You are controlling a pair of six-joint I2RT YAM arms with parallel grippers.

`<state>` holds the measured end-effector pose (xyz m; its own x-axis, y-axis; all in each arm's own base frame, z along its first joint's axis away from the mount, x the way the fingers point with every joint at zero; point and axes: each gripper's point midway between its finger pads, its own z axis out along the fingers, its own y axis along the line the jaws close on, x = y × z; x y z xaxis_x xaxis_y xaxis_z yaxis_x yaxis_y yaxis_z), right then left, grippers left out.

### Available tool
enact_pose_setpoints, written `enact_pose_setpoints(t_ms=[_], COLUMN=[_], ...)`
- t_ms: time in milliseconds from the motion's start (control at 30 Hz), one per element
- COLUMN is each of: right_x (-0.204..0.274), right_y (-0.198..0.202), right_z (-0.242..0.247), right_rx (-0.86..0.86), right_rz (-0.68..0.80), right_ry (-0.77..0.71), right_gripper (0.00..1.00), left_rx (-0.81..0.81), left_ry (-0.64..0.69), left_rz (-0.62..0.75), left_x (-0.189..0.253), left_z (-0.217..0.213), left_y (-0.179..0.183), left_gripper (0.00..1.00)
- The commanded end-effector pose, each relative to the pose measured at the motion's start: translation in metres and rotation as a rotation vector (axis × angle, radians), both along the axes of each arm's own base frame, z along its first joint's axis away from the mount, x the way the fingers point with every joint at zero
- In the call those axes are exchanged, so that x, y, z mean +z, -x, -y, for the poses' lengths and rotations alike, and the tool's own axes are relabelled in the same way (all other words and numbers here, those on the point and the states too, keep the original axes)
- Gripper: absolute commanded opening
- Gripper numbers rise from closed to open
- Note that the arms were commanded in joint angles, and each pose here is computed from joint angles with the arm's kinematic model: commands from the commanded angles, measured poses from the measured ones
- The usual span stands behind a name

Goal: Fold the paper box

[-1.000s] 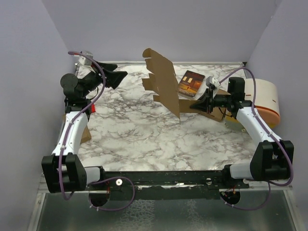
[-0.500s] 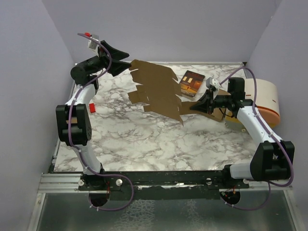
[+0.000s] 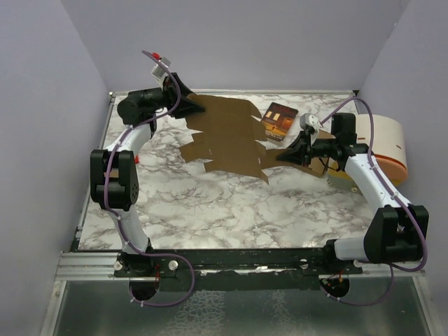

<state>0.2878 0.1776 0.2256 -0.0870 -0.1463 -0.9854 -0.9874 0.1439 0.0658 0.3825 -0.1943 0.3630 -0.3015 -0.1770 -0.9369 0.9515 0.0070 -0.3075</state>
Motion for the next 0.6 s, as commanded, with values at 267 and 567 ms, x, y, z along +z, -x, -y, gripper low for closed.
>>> enact_pose_setpoints(t_ms=[267,567], right_x=[0.011,0.006], right_y=[-0.009,-0.02], right_z=[0.001,0.003], right_rx=[-0.019,-0.069], right_rz=[0.011,-0.054], right_ry=[0.002,0.016], right_gripper=[0.01,0.53], left_rx=[-0.043,-0.014], left_ry=[-0.061,-0.021], left_rz=[0.276,0.278], left_x=[0.008,0.01], left_z=[0.002,0.0], left_y=[0.04,0.062], left_gripper=[0.01,0.0])
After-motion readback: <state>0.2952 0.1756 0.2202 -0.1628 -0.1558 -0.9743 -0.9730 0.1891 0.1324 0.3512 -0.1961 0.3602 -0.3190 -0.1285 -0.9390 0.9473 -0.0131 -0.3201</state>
